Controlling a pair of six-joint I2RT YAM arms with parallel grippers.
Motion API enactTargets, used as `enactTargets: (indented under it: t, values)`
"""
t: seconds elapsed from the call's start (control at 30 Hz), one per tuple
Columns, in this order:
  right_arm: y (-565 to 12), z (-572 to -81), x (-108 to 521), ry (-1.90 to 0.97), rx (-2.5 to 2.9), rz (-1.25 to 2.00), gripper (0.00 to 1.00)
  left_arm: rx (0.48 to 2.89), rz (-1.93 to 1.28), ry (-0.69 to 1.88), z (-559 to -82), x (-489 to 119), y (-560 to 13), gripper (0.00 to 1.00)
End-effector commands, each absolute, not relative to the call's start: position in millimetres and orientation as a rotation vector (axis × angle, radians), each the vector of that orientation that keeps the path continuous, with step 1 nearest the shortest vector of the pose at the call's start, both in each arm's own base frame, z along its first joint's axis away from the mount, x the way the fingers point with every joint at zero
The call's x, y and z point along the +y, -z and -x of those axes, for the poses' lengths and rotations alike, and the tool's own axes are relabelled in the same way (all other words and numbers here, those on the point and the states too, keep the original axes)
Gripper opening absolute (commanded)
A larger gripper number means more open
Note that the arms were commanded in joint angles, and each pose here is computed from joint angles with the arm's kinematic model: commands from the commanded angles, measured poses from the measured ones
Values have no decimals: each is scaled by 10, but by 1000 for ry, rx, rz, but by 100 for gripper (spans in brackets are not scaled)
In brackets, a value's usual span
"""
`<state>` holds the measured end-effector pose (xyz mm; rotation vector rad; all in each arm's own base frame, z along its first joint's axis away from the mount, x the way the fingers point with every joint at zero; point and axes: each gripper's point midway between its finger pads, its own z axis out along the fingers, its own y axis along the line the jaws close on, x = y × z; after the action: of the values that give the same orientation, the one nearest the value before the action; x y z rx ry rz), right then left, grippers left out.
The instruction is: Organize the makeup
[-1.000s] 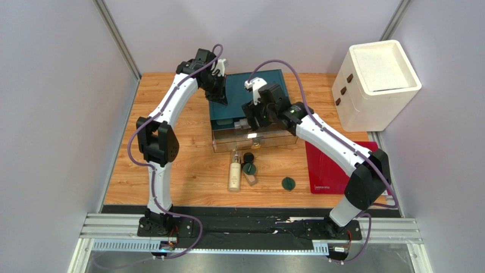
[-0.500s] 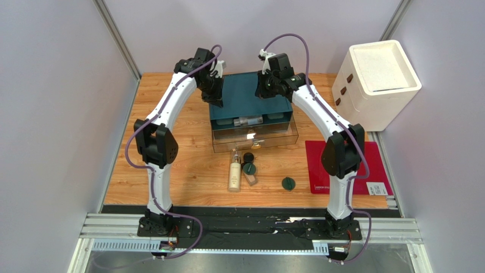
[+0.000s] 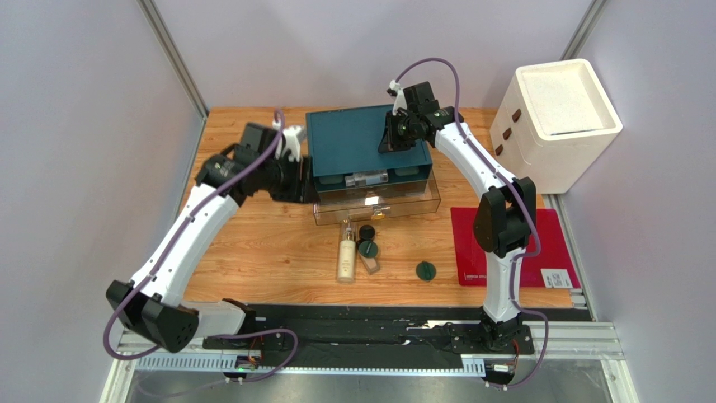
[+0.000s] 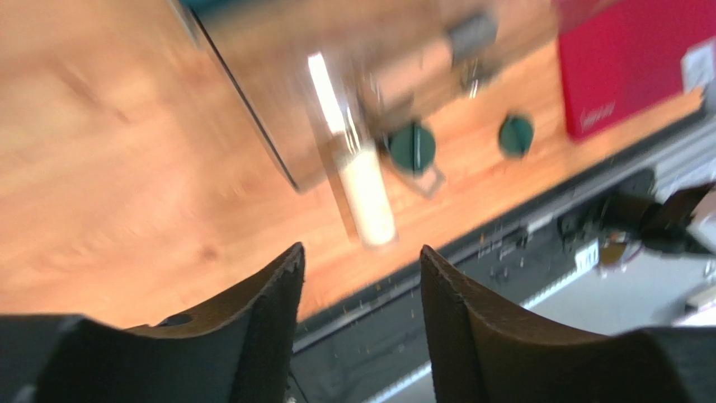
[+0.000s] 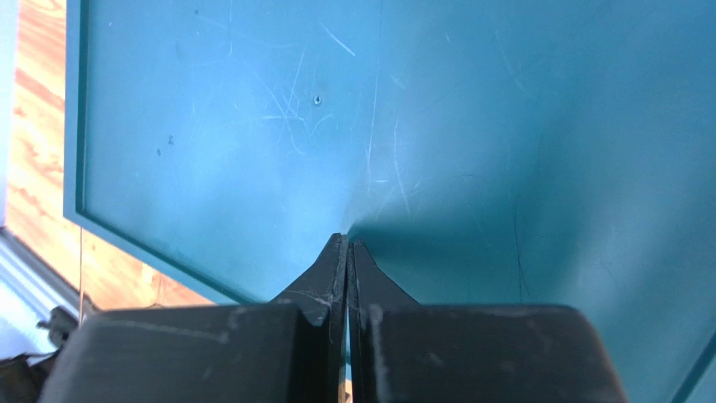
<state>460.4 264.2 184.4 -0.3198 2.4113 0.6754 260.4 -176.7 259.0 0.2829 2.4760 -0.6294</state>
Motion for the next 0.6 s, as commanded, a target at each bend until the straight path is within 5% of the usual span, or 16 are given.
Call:
enactTargets:
  t: [0.0,0.27,0.57]
  values:
    - [-1600,-4386,2575,-732,2528,328,0,2577,-296,719,-2076,-2023,-2146,61]
    - [-1416,-4311,2560,-778,2563,319,0,2622,-302,674,-1699,-2321,-1477,66]
    - [-1308,-4218,2568,-811,2572,325,0,2693,-327,441,-1840,-2598,-808,66]
